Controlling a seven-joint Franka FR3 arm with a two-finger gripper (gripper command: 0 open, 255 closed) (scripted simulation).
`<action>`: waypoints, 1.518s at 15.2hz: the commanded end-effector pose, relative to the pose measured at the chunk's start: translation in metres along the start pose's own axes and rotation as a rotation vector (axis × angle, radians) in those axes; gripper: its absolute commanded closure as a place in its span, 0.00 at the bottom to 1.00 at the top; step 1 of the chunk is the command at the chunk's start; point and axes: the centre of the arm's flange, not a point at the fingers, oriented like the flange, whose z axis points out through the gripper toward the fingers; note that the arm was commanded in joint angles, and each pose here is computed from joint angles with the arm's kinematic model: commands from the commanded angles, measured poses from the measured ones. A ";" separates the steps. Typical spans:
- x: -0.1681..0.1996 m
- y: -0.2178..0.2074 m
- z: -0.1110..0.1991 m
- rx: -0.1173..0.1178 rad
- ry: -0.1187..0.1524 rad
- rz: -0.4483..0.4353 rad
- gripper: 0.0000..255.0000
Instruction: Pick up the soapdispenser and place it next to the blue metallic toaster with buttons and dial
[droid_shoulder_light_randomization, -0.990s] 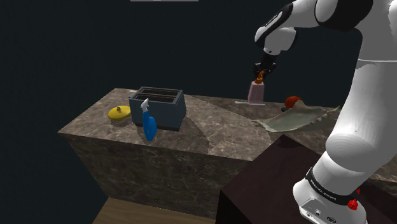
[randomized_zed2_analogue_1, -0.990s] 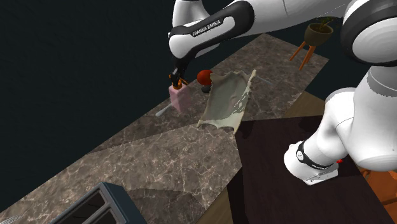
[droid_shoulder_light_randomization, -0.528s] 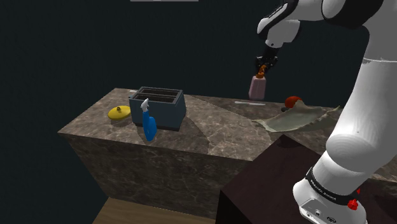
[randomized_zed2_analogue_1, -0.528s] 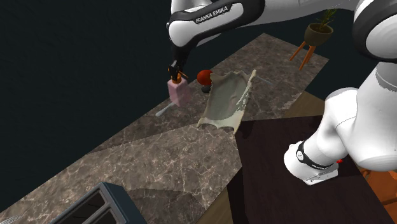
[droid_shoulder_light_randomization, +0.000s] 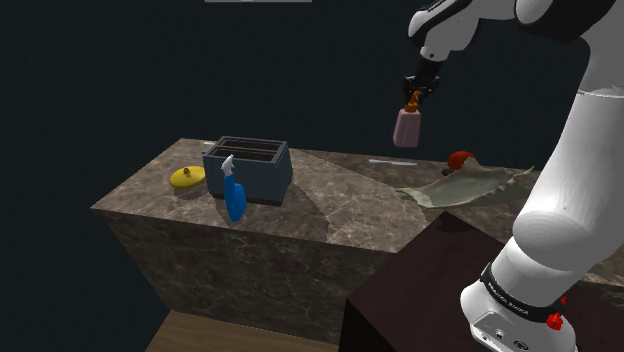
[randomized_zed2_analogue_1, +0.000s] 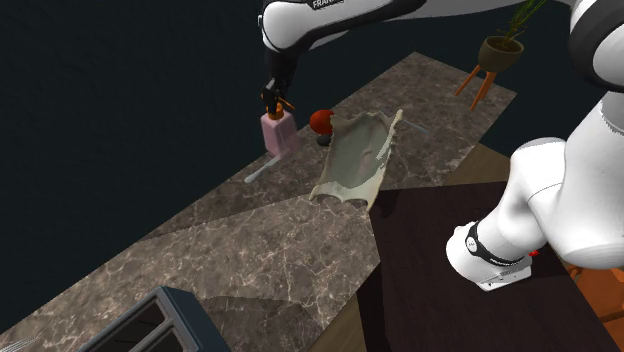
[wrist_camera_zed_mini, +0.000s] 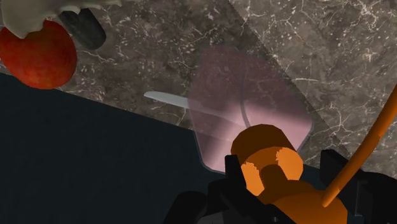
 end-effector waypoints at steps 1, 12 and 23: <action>0.000 -0.001 -0.010 0.000 0.000 0.000 1.00; 0.011 -0.004 -0.067 0.000 0.000 0.000 1.00; 0.021 -0.007 -0.120 0.000 0.000 0.000 1.00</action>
